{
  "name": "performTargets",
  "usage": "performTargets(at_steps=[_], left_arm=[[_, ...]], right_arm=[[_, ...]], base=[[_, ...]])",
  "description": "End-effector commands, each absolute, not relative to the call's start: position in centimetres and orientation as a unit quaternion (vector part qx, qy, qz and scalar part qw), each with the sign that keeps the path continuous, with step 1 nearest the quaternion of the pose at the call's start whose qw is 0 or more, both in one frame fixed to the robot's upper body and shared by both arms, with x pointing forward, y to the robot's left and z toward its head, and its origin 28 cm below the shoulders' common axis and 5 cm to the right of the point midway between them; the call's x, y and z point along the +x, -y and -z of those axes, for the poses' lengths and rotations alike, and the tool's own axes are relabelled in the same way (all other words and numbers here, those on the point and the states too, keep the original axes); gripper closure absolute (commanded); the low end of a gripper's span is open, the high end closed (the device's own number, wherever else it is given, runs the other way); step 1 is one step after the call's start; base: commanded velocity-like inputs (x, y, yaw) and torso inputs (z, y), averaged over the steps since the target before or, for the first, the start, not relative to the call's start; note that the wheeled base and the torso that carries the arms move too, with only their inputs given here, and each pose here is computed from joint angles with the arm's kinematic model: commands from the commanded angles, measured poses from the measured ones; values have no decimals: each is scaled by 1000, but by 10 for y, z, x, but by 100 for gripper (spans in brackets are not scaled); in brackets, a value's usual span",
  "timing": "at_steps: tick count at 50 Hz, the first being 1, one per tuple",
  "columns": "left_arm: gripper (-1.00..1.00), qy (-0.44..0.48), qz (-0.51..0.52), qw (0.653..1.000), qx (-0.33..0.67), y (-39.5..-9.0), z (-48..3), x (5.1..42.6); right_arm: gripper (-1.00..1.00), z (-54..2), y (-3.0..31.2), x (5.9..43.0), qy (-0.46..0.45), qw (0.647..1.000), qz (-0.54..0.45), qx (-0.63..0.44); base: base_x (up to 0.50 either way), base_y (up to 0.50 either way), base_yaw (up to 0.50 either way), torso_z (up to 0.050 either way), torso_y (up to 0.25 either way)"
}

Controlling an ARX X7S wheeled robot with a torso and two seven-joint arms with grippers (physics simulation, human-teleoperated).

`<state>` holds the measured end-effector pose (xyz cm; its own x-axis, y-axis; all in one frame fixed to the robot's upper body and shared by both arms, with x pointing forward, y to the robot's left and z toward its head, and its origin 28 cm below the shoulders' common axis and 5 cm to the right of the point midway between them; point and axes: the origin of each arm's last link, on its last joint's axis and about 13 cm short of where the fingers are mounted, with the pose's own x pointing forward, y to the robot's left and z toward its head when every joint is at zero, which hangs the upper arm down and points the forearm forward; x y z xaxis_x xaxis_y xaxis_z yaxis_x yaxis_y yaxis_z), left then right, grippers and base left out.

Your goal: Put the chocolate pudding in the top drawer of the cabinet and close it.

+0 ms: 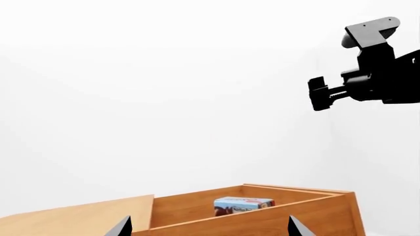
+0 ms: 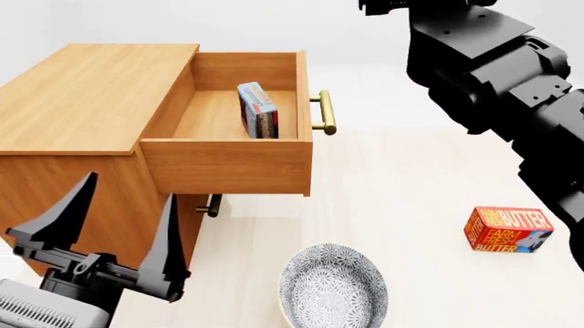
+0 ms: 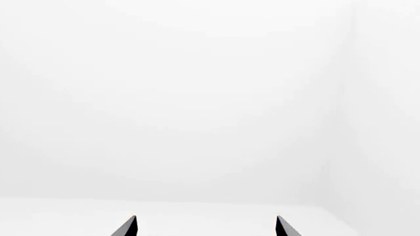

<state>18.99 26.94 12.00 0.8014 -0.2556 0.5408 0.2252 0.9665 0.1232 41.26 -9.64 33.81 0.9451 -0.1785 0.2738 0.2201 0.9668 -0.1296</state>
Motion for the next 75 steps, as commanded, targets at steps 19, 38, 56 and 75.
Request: performTargets(at_steps=[19,38,56,75], left_arm=[[-100,284,133,949,28,-265,-121,189],[-100,284,139,948,31,-261,-122,188],[-100,282,146,948,33,-256,-122,187],[-100,295,198,935,-21,-220,-164,194]], right_arm=[[-100,-283,152,329,141,982,110,-60],[-100,-228,170,253,164,978,89,-93],[-100,-214,177,204,195,971,97,-98],[-100,-199,195,181,209,962,151,-87]], base=[[0,0,0,0,0],[0,0,0,0,0],[0,0,0,0,0],[0,0,0,0,0]])
